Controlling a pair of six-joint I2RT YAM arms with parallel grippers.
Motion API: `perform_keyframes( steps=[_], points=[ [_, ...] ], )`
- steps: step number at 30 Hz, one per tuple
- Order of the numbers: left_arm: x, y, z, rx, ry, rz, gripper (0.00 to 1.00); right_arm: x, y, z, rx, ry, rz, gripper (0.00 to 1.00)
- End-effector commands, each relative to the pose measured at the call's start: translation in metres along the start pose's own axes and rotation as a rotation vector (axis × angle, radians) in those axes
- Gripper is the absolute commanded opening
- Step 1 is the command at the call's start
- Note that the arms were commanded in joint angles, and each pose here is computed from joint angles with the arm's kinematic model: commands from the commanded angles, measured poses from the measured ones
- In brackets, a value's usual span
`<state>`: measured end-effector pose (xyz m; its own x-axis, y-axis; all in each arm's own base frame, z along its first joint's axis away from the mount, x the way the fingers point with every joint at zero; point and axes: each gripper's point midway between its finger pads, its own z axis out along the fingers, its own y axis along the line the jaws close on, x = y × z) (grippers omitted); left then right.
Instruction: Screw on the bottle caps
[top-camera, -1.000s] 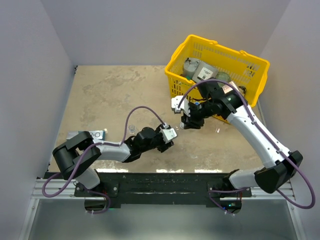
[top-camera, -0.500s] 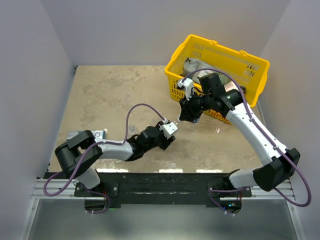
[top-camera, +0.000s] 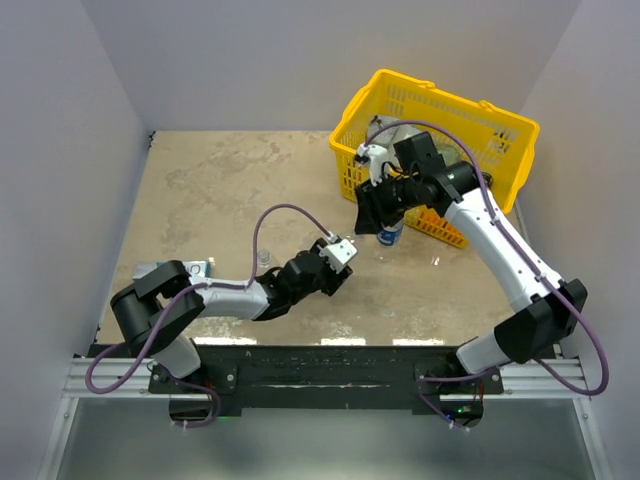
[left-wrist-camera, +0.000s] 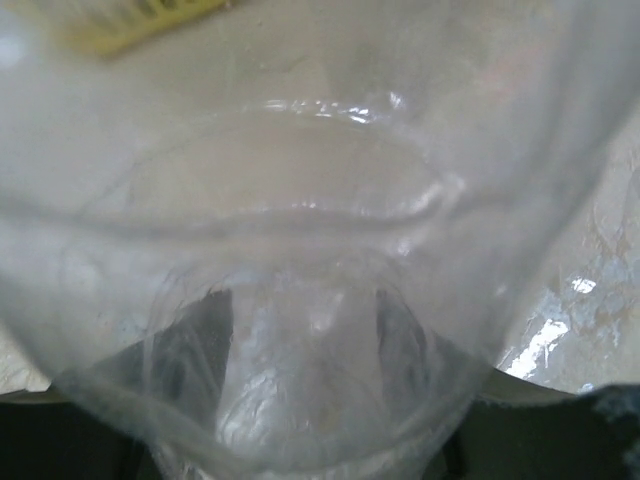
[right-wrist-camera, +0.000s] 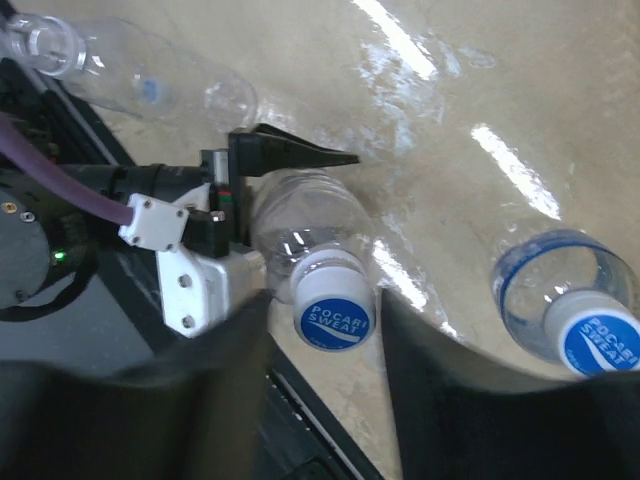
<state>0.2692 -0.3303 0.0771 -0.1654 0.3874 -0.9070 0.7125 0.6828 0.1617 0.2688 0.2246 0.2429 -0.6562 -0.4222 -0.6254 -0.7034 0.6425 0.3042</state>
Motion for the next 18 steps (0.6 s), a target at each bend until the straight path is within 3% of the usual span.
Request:
perform_keyframes(
  steps=[1, 3, 6, 12, 15, 16, 18],
  points=[
    [-0.090, 0.013, 0.003, -0.043, -0.238, -0.161, 0.00, -0.005, 0.033, -0.016, -0.115, 0.050, 0.016, 0.71],
    [-0.077, 0.012, 0.004, -0.033, -0.202, -0.157, 0.00, -0.021, 0.035, -0.024, -0.132, 0.011, -0.007, 0.85],
    [-0.065, 0.008, 0.003, -0.008, -0.172, -0.162, 0.00, -0.064, 0.032, -0.044, -0.125, -0.090, -0.047, 0.93],
    [-0.056, -0.010, 0.000, 0.113, -0.178, -0.153, 0.00, -0.106, 0.041, -0.082, -0.150, -0.235, -0.230, 0.96],
    [-0.056, -0.021, -0.004, 0.185, -0.190, -0.116, 0.00, -0.077, 0.061, -0.105, -0.221, -0.245, -0.559, 0.88],
    [-0.057, -0.032, -0.007, 0.252, -0.196, -0.101, 0.00, -0.053, 0.053, -0.094, -0.236, -0.199, -0.761, 0.86],
    [-0.055, -0.040, -0.010, 0.304, -0.202, -0.059, 0.00, -0.027, 0.057, -0.116, -0.162, -0.230, -0.999, 0.85]
  ],
)
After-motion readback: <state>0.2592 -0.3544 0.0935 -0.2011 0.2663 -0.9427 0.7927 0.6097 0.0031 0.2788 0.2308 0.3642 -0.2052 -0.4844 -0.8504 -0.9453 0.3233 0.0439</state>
